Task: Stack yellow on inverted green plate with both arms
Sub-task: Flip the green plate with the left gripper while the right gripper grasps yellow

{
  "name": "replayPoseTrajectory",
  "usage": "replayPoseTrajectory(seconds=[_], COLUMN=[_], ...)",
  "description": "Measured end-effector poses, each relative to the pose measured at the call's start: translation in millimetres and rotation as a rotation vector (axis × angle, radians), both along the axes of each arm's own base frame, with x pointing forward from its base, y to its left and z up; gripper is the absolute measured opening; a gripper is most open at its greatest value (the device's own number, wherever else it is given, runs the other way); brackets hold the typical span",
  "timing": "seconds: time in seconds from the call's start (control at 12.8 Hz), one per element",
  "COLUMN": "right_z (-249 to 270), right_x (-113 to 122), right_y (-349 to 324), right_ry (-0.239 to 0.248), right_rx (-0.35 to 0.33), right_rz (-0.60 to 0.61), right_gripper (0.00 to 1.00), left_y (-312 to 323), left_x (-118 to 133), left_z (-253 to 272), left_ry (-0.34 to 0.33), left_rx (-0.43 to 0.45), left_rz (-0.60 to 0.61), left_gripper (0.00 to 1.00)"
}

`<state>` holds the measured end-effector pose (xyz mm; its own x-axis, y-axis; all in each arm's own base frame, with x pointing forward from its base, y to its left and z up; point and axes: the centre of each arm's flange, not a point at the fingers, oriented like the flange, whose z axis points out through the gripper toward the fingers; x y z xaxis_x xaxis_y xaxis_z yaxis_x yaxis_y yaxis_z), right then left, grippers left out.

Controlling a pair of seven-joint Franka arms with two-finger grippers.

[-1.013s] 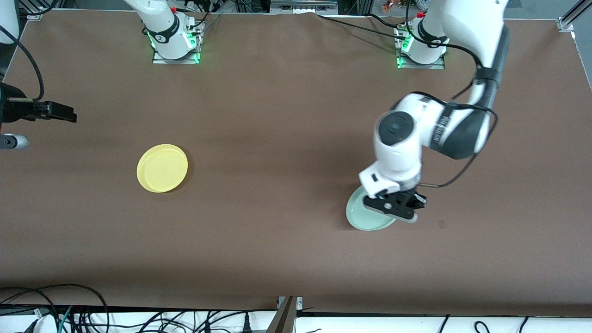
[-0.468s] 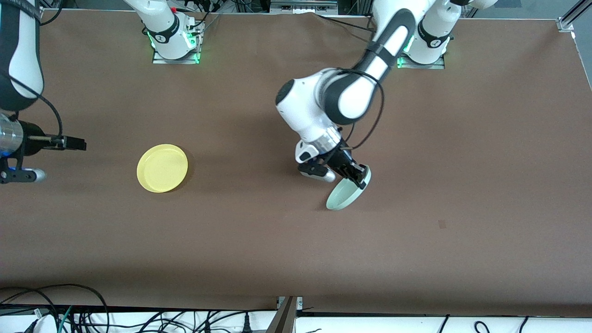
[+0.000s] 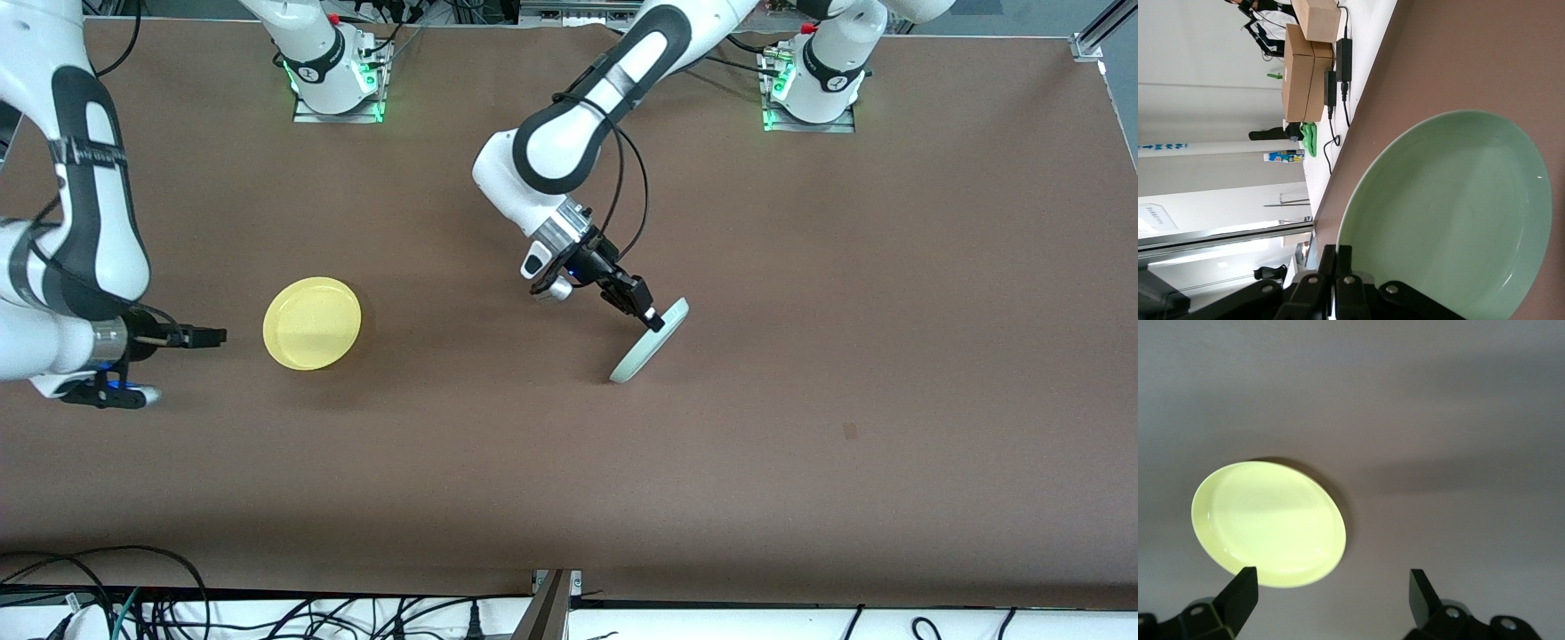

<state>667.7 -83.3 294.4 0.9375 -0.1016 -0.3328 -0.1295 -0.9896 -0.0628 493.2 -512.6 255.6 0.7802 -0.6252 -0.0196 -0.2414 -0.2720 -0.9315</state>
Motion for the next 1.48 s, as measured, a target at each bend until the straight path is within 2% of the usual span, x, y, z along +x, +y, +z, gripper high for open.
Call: replayPoseTrajectory(seconds=[0.16, 0.39, 0.62, 0.94, 1.09, 1.32, 1.48], right_z=[-31.9, -80.7, -93.6, -90.2, -86.5, -90.9, -99.6], right_x=[-3.7, -24.2, -35.5, -56.4, -67.7, -77.4, -84.7], right_y=[-7.9, -8.2, -7.3, -0.2, 4.4, 5.2, 7.7], right_ry=[0.002, -0.015, -0.012, -0.104, -0.121, -0.137, -0.146], right_rx=[0.010, 0.010, 0.012, 0.003, 0.011, 0.010, 0.033], right_rz=[-0.012, -0.002, 0.002, 0.025, 0.060, 0.071, 0.061], right_gripper=[1.00, 1.00, 1.00, 1.00, 1.00, 1.00, 1.00], left_y=[-6.4, -27.5, -41.9, -43.0, -45.7, -56.3, -64.7], left_x=[-8.8, -35.6, -50.6, -50.5, -55.0, -78.4, -96.5], left_z=[-10.1, -33.5, -55.0, -59.0, -61.7, -72.1, -78.7], left_ry=[-0.032, -0.099, -0.126, -0.143, -0.150, -0.183, -0.203], left_rx=[0.045, 0.124, 0.144, 0.144, 0.147, 0.164, 0.170], left_rz=[-0.014, -0.060, -0.075, -0.071, -0.076, -0.087, -0.099], left_gripper=[0.03, 0.03, 0.03, 0.03, 0.03, 0.03, 0.03])
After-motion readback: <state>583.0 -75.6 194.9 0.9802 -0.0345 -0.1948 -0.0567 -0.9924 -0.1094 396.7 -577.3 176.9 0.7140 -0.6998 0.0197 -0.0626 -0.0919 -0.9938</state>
